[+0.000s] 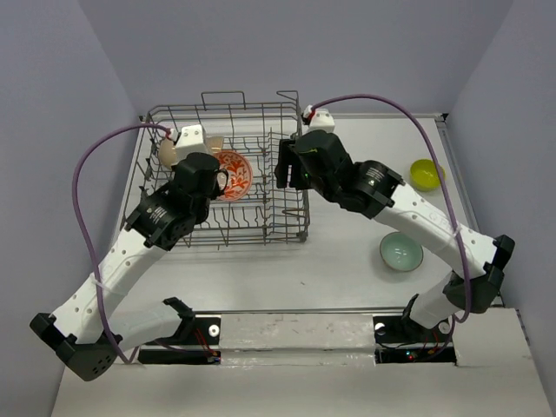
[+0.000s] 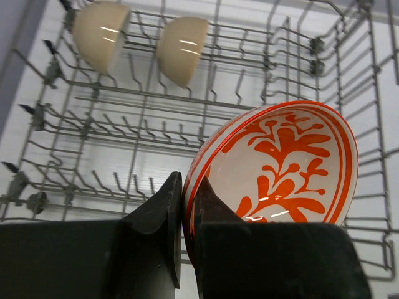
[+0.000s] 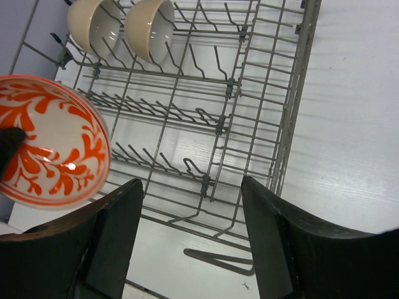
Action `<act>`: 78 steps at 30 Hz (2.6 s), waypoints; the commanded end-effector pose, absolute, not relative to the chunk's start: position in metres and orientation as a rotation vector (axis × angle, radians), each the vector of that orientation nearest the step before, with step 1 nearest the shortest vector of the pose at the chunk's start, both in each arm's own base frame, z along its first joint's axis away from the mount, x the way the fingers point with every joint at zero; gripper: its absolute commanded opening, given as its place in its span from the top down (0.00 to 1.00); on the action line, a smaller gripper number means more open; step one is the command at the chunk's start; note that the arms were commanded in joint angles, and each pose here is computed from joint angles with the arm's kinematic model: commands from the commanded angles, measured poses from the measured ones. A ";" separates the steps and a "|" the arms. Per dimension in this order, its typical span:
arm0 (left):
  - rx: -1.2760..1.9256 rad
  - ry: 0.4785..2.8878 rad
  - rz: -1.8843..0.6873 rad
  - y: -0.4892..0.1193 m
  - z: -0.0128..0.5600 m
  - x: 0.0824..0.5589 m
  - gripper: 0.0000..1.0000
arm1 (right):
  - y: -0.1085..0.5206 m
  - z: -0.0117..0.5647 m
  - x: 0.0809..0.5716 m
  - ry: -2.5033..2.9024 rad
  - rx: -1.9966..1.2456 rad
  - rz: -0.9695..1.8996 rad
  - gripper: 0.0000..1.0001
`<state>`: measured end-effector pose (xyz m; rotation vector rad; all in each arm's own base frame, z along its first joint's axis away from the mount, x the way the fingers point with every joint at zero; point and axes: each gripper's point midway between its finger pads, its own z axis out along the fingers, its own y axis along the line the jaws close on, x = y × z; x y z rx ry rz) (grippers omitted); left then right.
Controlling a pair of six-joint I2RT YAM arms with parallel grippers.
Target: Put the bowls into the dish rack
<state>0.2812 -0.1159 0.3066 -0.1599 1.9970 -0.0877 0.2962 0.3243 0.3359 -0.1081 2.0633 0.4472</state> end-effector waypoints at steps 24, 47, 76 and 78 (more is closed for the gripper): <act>-0.477 1.722 1.172 0.080 0.300 0.282 1.00 | 0.247 0.322 0.261 2.005 -0.062 0.373 0.28; -0.240 1.823 1.353 0.051 0.251 0.310 1.00 | 0.241 0.310 0.258 2.008 -0.055 0.368 0.27; 0.026 1.927 1.494 0.023 0.194 0.331 1.00 | 0.233 0.314 0.255 1.990 -0.046 0.360 0.25; 0.043 1.942 1.491 0.020 0.192 0.334 1.00 | 0.232 0.313 0.255 1.993 -0.049 0.356 0.25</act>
